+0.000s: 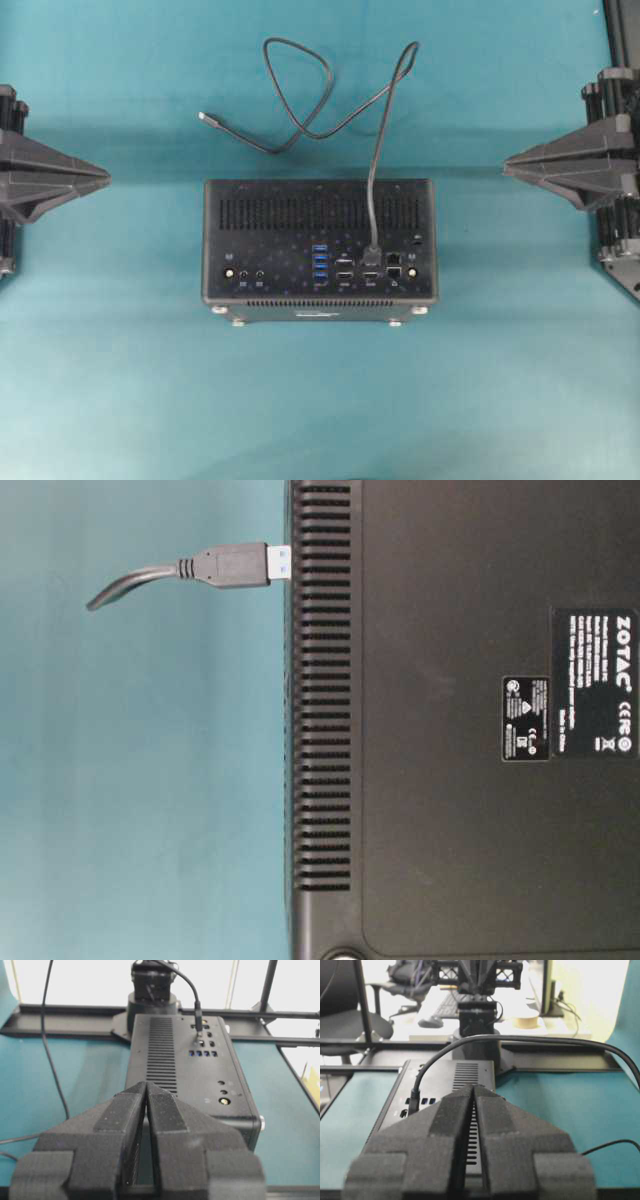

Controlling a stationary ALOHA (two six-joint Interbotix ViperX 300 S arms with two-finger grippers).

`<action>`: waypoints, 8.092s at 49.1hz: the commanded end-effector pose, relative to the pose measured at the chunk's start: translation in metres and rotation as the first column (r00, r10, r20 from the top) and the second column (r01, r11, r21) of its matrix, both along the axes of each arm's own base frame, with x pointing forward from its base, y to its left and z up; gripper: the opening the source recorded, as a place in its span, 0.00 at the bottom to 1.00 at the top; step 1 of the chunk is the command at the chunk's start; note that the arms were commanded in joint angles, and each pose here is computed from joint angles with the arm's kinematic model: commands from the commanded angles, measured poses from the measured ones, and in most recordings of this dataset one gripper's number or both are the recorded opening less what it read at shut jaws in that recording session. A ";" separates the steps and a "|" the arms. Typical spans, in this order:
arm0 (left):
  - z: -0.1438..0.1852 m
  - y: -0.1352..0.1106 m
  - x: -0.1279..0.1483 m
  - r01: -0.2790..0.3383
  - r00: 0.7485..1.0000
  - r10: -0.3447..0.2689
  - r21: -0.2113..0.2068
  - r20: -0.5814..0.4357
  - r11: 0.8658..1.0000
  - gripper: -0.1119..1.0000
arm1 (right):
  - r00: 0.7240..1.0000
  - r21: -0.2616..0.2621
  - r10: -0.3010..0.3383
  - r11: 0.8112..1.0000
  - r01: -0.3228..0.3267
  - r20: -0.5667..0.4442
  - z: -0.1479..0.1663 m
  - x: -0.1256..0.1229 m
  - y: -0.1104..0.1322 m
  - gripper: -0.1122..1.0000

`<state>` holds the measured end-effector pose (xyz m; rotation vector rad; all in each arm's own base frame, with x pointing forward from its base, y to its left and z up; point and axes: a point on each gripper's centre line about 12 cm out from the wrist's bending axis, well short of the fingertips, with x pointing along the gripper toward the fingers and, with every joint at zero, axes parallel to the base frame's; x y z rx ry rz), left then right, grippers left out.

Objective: Insert the USB into the PC box with both arms.

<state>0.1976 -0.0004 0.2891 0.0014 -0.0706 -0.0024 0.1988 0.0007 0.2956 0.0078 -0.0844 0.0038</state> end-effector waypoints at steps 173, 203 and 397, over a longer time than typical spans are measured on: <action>0.011 -0.006 0.010 -0.045 0.895 -0.038 -0.174 -0.445 0.984 0.10 | 0.481 0.171 0.115 0.982 0.074 -0.869 0.038 0.160 0.038 0.74; 0.008 -0.006 0.009 -0.048 0.892 -0.037 -0.177 -0.450 0.983 0.10 | 0.472 0.202 0.143 0.976 0.076 -0.870 0.033 0.164 0.041 0.57; 0.008 -0.006 -0.003 -0.042 0.906 -0.038 -0.179 -0.423 0.983 0.10 | 0.506 -0.006 -0.026 0.999 0.040 -0.862 0.024 0.196 0.048 0.19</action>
